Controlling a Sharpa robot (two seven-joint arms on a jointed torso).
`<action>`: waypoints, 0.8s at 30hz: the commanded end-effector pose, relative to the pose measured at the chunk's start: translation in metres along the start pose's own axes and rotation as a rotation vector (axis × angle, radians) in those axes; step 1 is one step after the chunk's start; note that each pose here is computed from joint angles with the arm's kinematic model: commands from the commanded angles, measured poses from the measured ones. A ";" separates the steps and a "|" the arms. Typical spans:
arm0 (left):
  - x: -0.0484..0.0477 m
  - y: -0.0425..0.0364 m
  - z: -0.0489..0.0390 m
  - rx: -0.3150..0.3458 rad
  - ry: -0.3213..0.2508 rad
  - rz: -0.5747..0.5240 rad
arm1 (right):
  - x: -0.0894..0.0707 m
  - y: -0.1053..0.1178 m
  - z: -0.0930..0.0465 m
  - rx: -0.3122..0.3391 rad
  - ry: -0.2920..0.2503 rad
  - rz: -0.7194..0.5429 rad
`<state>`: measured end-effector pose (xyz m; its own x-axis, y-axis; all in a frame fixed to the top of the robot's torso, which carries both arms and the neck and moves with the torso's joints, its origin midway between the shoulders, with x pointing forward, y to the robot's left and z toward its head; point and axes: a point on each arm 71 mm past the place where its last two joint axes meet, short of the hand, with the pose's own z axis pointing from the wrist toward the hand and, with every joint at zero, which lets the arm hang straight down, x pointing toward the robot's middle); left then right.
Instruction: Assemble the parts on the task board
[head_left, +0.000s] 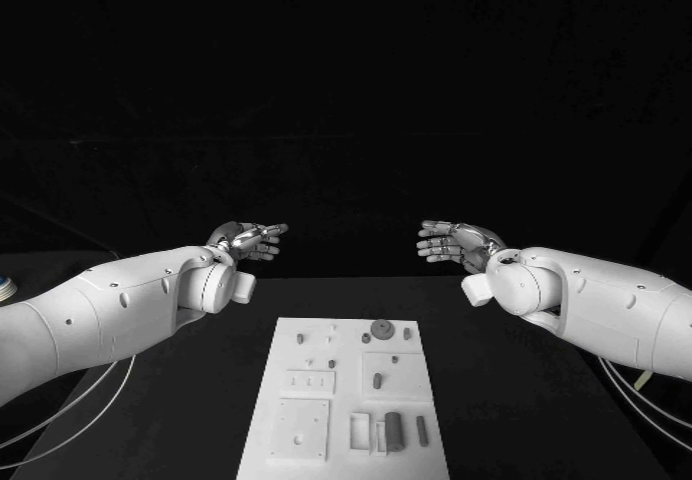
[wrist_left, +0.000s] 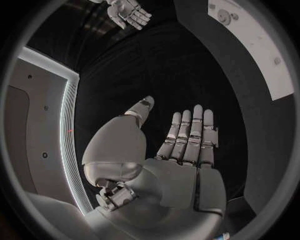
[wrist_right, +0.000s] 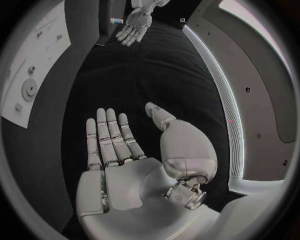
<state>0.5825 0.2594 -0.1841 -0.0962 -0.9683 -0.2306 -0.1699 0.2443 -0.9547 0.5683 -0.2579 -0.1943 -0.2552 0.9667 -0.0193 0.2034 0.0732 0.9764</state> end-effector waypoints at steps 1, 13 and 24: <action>0.0073 0.0042 -0.0057 0.005 0.154 0.032 | -0.009 0.002 0.007 -0.072 0.061 -0.566; 0.0121 0.0098 -0.0250 0.023 0.289 0.078 | 0.008 -0.001 0.007 -0.228 0.051 -0.860; 0.0248 0.0006 -0.0555 0.214 0.408 0.155 | 0.040 -0.007 0.013 -0.246 0.131 -1.054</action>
<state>0.5288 0.2460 -0.1867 -0.4502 -0.8523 -0.2663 -0.0417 0.3180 -0.9472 0.5705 -0.2228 -0.2047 -0.3067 0.5177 -0.7987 -0.3053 0.7413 0.5977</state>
